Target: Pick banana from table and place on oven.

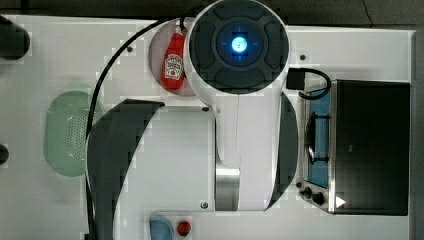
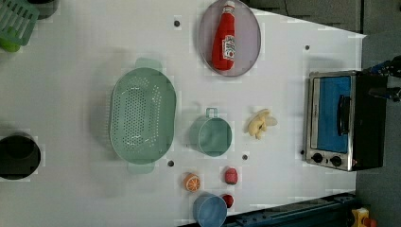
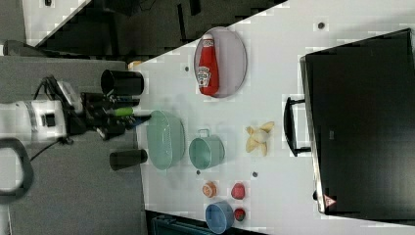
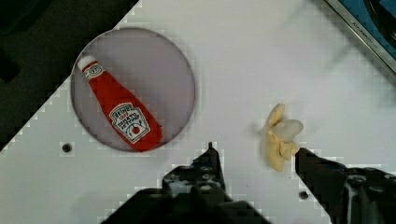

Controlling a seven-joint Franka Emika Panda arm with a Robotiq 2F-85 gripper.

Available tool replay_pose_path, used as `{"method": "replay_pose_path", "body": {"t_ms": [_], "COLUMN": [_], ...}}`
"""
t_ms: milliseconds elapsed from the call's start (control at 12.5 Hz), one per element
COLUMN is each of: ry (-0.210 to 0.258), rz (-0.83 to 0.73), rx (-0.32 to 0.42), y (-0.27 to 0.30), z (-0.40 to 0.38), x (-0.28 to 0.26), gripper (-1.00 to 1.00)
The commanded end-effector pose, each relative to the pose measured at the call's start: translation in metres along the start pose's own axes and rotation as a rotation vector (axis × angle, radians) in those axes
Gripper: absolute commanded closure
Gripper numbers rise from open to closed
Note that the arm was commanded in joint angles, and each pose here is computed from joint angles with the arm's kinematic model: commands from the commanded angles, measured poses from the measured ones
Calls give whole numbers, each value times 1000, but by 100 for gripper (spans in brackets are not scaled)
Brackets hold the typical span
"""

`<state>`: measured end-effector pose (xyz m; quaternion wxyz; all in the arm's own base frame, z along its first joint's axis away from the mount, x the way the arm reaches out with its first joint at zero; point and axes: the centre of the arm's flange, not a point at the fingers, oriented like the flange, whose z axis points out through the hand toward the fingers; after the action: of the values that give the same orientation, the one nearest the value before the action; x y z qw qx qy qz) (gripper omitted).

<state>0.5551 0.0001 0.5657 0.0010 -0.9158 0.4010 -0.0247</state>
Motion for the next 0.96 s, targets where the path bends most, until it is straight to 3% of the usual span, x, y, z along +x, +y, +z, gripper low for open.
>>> {"method": "replay_pose_path", "body": {"t_ms": [80, 240, 640, 960], "ry": [-29, -30, -30, -33], "rz": [93, 93, 92, 88], "rx": [-29, -30, -30, -34], "y": [121, 121, 109, 87], "z": [-38, -37, -12, 62], "x": [-86, -86, -76, -56], "gripper": [-58, -99, -100, -100]}}
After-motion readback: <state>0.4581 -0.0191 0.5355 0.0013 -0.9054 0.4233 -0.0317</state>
